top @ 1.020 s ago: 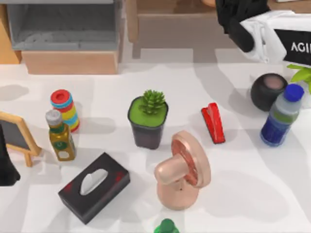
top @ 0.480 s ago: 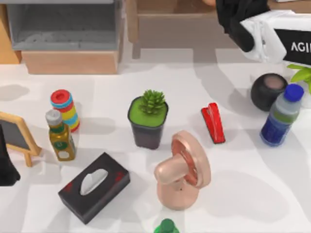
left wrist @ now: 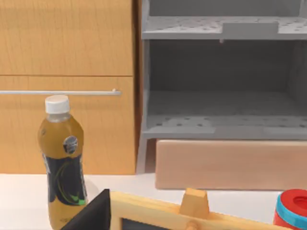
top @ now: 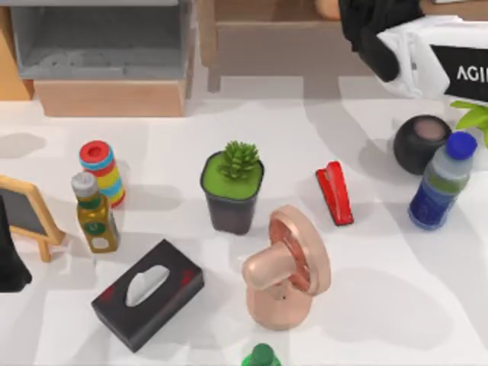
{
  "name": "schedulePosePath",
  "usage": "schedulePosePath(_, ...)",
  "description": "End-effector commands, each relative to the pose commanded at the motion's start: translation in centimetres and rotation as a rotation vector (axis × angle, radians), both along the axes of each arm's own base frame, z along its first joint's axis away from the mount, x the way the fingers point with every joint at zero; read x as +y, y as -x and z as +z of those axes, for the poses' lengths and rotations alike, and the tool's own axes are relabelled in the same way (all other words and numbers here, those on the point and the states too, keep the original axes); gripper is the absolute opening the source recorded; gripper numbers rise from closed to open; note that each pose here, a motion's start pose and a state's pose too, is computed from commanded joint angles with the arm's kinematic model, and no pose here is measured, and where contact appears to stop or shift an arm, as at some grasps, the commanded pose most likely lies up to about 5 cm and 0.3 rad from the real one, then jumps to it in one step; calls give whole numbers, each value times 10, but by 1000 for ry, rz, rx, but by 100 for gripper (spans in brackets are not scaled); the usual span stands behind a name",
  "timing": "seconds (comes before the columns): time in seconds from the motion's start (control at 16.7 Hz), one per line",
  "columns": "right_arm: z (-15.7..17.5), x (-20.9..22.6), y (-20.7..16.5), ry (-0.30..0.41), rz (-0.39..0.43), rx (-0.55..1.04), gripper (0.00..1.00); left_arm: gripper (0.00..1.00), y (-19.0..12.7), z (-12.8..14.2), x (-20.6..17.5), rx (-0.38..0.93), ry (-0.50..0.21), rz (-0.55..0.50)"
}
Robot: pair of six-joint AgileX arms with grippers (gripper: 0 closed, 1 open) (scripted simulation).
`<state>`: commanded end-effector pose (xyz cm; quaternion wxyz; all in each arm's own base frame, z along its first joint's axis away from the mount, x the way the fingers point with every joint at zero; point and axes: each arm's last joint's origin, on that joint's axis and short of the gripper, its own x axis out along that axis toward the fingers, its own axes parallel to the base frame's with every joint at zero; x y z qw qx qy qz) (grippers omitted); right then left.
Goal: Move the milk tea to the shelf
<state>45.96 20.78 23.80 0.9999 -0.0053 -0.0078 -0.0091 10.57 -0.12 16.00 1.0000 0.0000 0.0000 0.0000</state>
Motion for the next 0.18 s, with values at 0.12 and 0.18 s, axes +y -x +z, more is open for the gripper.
schedulePosePath(0.12, 0, 0, 0, 0, 0, 0, 100, 100, 0, 0, 0, 0, 0, 0)
schedulePosePath(0.18, 0, 0, 0, 0, 0, 0, 100, 100, 0, 0, 0, 0, 0, 0)
